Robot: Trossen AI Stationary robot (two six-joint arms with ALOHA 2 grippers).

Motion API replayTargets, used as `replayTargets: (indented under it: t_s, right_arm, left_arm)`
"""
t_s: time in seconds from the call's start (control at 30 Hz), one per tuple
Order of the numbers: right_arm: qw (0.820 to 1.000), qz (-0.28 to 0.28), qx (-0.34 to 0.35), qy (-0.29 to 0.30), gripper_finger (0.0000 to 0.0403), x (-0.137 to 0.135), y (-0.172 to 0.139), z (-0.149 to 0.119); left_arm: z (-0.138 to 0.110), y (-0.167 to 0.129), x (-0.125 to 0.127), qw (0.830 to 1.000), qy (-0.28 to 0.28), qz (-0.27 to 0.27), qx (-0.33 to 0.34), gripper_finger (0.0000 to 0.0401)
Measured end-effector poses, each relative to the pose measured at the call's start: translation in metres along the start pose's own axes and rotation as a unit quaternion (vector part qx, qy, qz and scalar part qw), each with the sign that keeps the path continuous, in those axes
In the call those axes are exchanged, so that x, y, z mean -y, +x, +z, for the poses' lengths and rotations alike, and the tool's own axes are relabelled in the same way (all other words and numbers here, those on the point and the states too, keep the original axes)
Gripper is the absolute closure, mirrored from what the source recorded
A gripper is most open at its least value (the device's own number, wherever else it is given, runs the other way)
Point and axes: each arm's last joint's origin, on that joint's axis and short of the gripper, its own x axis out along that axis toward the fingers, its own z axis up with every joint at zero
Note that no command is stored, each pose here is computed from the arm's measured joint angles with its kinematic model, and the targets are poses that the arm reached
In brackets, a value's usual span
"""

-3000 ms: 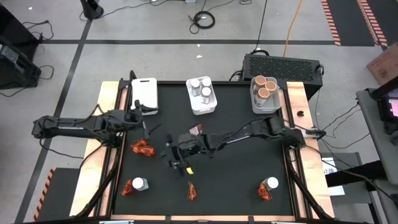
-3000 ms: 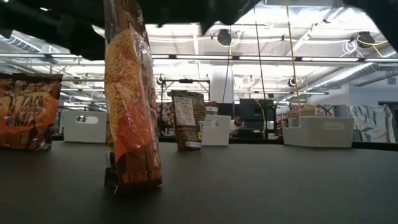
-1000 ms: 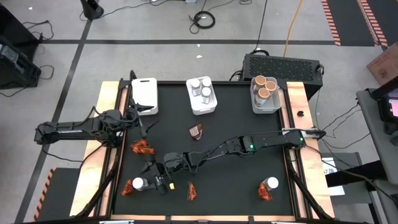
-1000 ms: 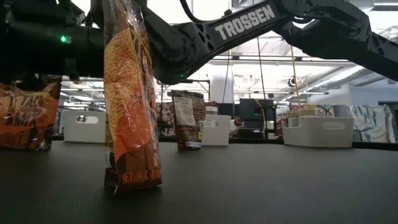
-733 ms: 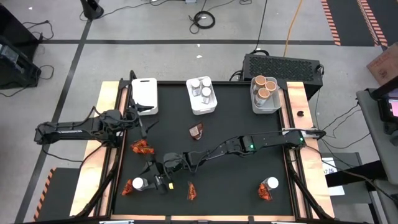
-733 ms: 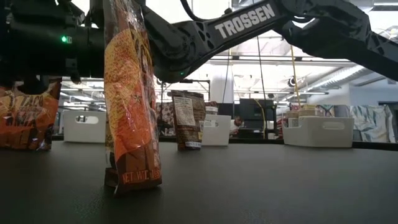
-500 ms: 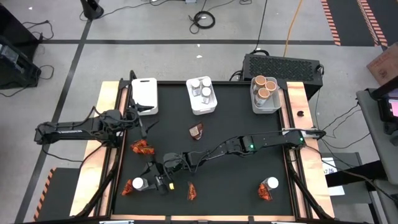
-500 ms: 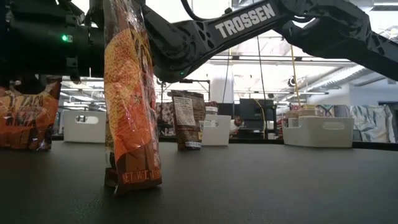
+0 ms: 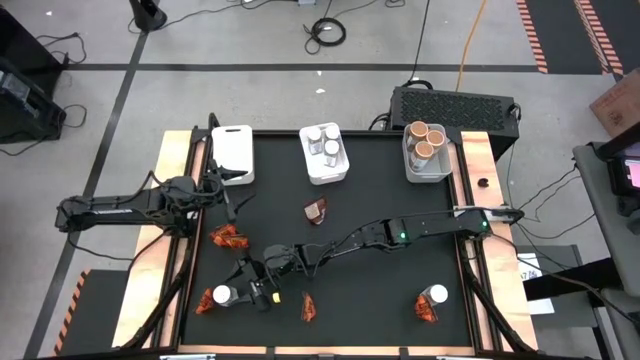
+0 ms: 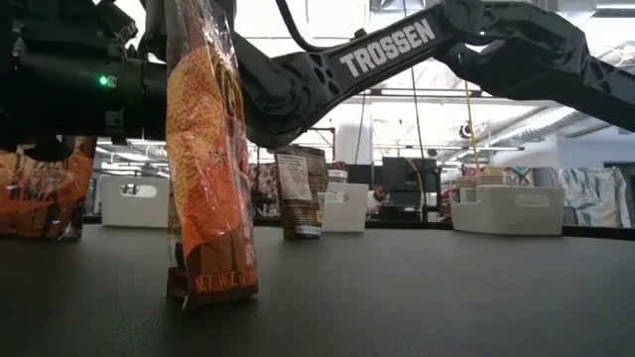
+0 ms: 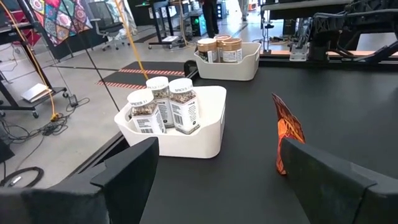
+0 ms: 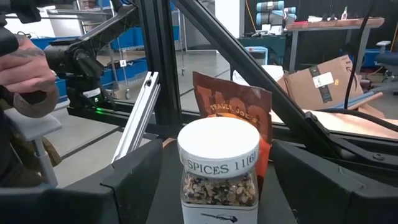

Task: Sort spices by type
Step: Put the white seasoning bottle into the right white bin

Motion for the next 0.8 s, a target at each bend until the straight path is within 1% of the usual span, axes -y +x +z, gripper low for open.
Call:
replayTargets:
  t_s: [0.37, 0.8]
  right_arm:
    - [1.0, -0.002, -0.013, 0.01, 0.0107, 0.0032, -0.0009, -0.0023]
    - [1.0, -0.003, -0.013, -0.003, 0.0111, 0.0033, -0.001, -0.0025]
  left_arm:
    - [0.0001, 0.0, 0.0, 1.0, -0.003, 0.0, 0.0, 0.0063]
    - [-0.0001, 0.0, 0.0, 1.0, -0.003, 0.0, -0.001, 0.0063]
